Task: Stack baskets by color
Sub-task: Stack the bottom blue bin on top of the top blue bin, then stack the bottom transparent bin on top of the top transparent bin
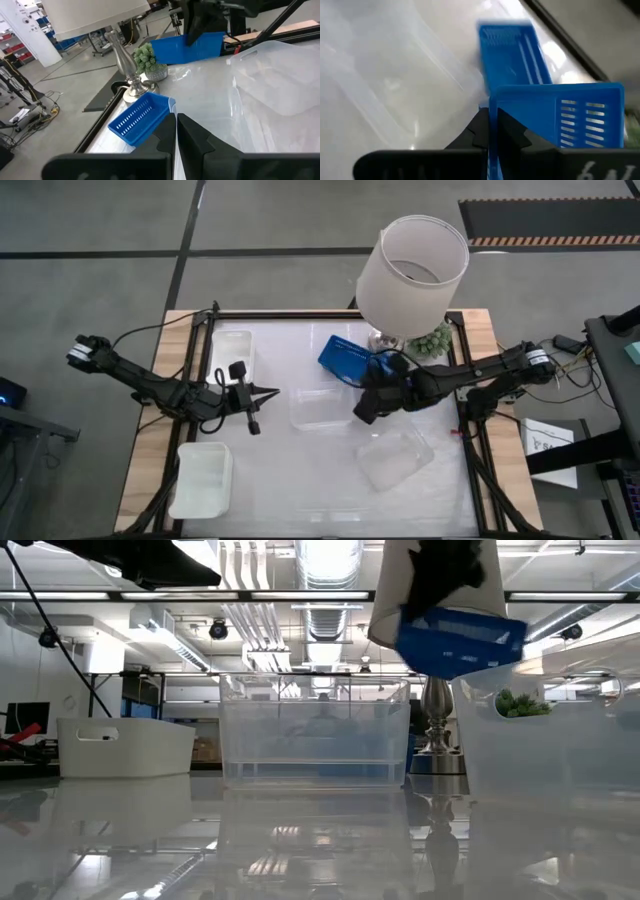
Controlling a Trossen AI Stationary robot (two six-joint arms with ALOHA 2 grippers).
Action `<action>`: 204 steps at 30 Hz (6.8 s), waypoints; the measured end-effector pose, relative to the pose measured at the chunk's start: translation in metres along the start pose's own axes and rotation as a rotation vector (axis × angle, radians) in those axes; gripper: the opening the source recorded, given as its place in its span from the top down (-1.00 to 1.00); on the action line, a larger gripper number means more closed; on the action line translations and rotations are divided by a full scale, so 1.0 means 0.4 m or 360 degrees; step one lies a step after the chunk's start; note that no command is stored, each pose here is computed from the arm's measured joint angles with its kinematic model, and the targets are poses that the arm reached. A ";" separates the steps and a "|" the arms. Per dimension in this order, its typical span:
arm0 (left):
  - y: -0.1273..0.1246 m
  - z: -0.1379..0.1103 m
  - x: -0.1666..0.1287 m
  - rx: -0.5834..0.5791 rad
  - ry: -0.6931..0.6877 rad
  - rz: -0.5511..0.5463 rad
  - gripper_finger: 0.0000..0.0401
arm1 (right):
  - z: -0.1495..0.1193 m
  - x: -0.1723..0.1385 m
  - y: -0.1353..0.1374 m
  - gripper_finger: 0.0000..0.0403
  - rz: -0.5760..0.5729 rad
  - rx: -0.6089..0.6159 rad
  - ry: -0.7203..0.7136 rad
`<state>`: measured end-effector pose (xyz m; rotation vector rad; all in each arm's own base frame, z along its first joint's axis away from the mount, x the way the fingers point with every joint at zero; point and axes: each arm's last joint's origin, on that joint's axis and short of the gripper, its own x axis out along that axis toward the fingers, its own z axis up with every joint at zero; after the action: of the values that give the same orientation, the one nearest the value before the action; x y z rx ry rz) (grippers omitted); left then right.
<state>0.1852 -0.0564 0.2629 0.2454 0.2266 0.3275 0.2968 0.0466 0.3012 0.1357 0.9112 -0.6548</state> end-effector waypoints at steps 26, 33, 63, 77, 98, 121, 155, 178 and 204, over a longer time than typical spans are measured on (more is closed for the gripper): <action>0.001 0.002 0.000 -0.0009 -0.0002 0.0009 1.00 | 0.162 0.352 -0.064 0.94 0.0020 -0.0455 -0.0154; 0.001 0.002 0.000 -0.0009 -0.0002 0.0009 1.00 | 0.178 0.378 -0.090 0.74 0.0135 -0.0321 -0.0134; -0.001 -0.008 0.002 0.0018 0.0021 0.0001 1.00 | 0.080 0.006 0.012 0.69 0.0659 -0.0563 -0.0202; -0.001 -0.005 0.001 -0.0037 0.0005 0.0001 1.00 | -0.044 -0.150 0.157 -0.05 0.0762 -0.1056 -0.0147; -0.001 -0.006 0.001 -0.0081 0.0007 0.0001 1.00 | -0.304 -0.148 0.323 0.17 0.0762 -0.1267 0.0806; 0.000 -0.005 0.001 -0.0001 0.0008 0.0014 1.00 | -0.327 -0.078 0.386 0.95 0.0753 -0.1547 0.0937; 0.115 0.019 -0.104 0.0022 -0.0125 0.0534 1.00 | 0.170 -0.136 0.179 0.96 0.0509 -0.0778 0.0342; 0.113 0.012 -0.103 0.0079 -0.0112 0.0532 1.00 | 0.228 -0.042 0.186 0.96 0.0590 -0.0994 0.0028; 0.090 0.011 -0.089 0.0133 -0.0171 0.0247 1.00 | 0.203 -0.020 0.181 0.39 0.0543 -0.0875 0.0105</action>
<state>0.1431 -0.0367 0.2832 0.3629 0.1156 0.4579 0.3912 0.0778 0.3462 -0.1782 1.0711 -0.0710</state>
